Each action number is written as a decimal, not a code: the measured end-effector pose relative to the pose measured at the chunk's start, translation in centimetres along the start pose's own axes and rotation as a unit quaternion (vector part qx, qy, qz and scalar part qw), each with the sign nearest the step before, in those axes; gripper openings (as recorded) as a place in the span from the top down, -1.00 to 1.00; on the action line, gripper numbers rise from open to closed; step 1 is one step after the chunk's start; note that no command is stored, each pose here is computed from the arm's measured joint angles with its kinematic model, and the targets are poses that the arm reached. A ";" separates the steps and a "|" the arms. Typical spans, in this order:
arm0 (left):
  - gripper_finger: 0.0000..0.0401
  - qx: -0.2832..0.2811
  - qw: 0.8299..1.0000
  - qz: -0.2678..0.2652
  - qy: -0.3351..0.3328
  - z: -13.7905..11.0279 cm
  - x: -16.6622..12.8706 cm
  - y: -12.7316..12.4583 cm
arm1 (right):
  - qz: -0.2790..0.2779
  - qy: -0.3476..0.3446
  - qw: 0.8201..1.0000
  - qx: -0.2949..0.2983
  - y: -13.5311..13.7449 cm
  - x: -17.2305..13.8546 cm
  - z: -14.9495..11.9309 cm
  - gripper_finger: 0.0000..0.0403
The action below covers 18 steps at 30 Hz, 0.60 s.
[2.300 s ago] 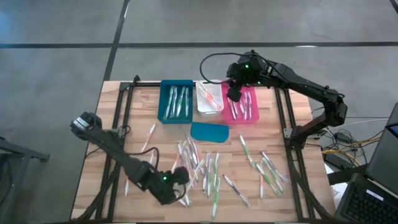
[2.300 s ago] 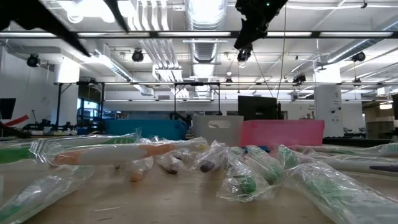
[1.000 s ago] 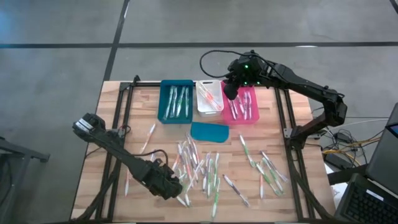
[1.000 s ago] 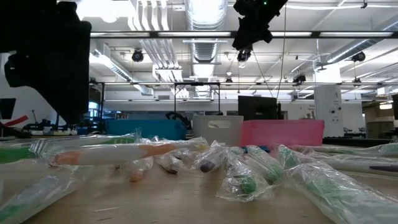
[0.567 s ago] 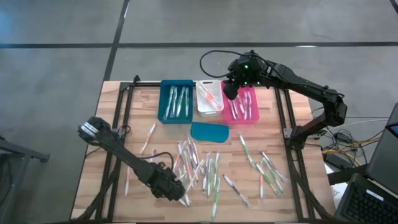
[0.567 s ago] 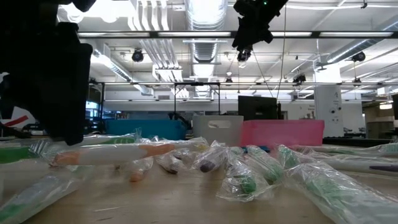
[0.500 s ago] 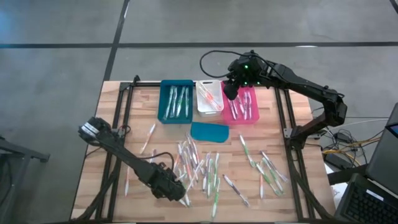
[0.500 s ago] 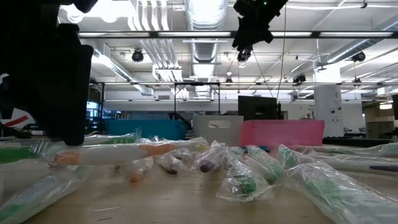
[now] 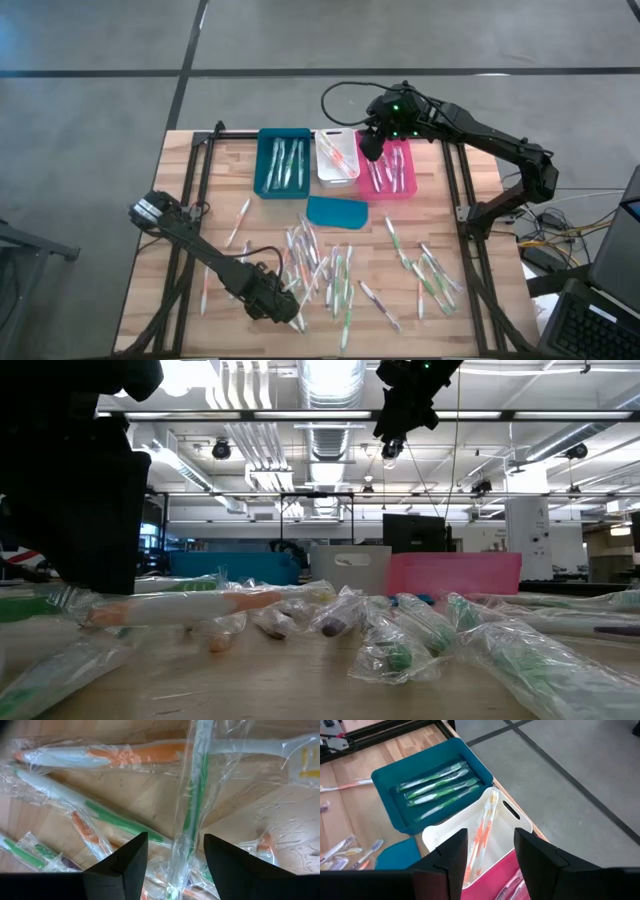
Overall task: Pick & Place Toothbrushes
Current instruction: Put the green toothbrush into the blue bin
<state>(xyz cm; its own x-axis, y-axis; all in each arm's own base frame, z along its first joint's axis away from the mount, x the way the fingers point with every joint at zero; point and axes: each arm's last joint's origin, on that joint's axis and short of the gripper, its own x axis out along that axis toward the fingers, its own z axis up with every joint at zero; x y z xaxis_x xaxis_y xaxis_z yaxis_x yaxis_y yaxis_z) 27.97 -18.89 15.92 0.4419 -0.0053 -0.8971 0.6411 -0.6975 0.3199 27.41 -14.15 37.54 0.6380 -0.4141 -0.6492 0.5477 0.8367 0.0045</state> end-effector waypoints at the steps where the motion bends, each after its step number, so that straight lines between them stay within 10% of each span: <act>1: 0.02 0.000 1.000 0.000 0.000 0.0 0.0 0.0 | 0.000 0.000 1.000 0.000 0.0 0.0 0.0 0.26; 18: 0.40 -0.020 1.000 -0.001 0.008 0.0 0.0 0.0 | 0.000 0.005 1.000 -0.005 0.0 0.0 -0.1 0.57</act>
<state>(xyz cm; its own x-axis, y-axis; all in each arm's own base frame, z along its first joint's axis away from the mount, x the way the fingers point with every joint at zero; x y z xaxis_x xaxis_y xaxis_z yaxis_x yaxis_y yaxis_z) 27.97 -18.87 15.97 0.4505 0.0080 -0.8928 0.6666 -0.6682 0.3304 27.35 -14.12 37.46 0.6317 -0.4108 -0.6574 0.5430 0.8397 -0.0029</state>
